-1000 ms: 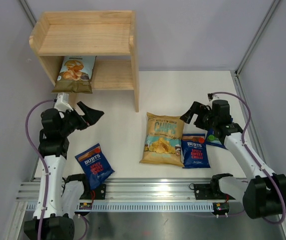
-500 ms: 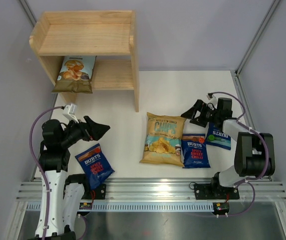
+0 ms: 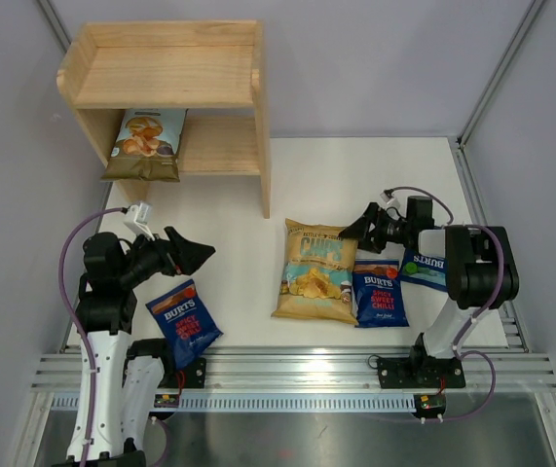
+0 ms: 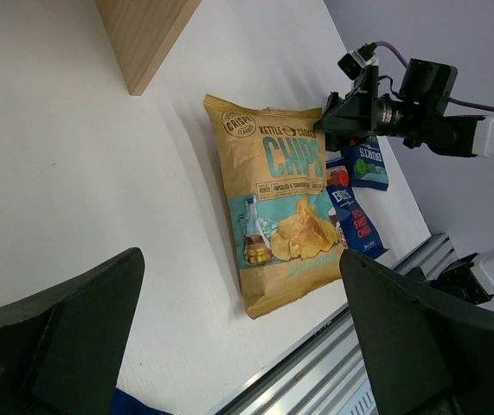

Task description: Place and organize the chips bags onto the shelf

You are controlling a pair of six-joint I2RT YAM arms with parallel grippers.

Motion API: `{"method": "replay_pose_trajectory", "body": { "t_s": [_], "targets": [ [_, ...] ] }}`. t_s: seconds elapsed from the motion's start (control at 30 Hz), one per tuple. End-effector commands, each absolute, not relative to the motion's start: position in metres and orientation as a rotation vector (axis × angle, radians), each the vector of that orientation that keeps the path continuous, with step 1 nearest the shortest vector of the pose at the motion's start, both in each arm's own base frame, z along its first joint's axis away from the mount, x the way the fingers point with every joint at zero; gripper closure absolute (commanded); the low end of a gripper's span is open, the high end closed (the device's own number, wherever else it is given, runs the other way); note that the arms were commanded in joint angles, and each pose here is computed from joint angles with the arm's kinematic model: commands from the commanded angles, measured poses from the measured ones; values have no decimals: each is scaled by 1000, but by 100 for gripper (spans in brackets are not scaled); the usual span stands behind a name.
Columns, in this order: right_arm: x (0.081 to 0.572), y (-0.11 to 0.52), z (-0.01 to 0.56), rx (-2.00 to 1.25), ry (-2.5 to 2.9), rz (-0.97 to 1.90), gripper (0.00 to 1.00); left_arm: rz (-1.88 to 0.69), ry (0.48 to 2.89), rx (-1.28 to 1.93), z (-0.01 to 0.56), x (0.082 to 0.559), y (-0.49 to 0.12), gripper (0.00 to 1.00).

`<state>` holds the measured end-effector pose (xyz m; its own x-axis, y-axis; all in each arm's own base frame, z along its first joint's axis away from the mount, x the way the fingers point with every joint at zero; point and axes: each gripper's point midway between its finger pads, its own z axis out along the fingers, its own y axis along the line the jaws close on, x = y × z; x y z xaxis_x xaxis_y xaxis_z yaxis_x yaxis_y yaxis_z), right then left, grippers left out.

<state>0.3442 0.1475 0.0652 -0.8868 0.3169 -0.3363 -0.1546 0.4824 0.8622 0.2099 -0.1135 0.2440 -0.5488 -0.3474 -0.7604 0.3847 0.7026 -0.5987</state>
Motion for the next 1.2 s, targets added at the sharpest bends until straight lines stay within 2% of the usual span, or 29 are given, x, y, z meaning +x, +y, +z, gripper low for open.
{"method": "replay_pose_trajectory", "body": {
  "t_s": [0.0, 0.13, 0.23, 0.27, 0.37, 0.4, 0.5, 0.9, 1.17],
  "targets": [
    [340, 172, 66, -4, 2259, 1453, 14, -972, 1910, 88, 249, 205, -120, 1],
    [333, 176, 47, 51, 2297, 1472, 22, -976, 1907, 96, 249, 205, -121, 1],
    [332, 181, 47, 38, 2280, 1479, 34, -975, 1908, 94, 249, 205, -121, 1],
    [330, 184, 48, 29, 2275, 1488, 42, -976, 1908, 96, 249, 205, -121, 1],
    [330, 188, 59, 55, 2228, 1507, 53, -976, 1910, 92, 249, 205, -121, 1],
    [329, 191, 63, 59, 2215, 1513, 61, -975, 1907, 94, 250, 205, -121, 1],
    [328, 202, 82, 86, 2176, 1514, 71, -975, 1905, 94, 250, 205, -121, 1],
    [339, 204, 170, 485, 1980, 1331, 80, -972, 1953, -68, 236, 220, -114, 1],
    [316, 177, 264, 611, 1721, 1307, 80, -1152, 1862, -19, 236, 221, -158, 1]
  ]
}}
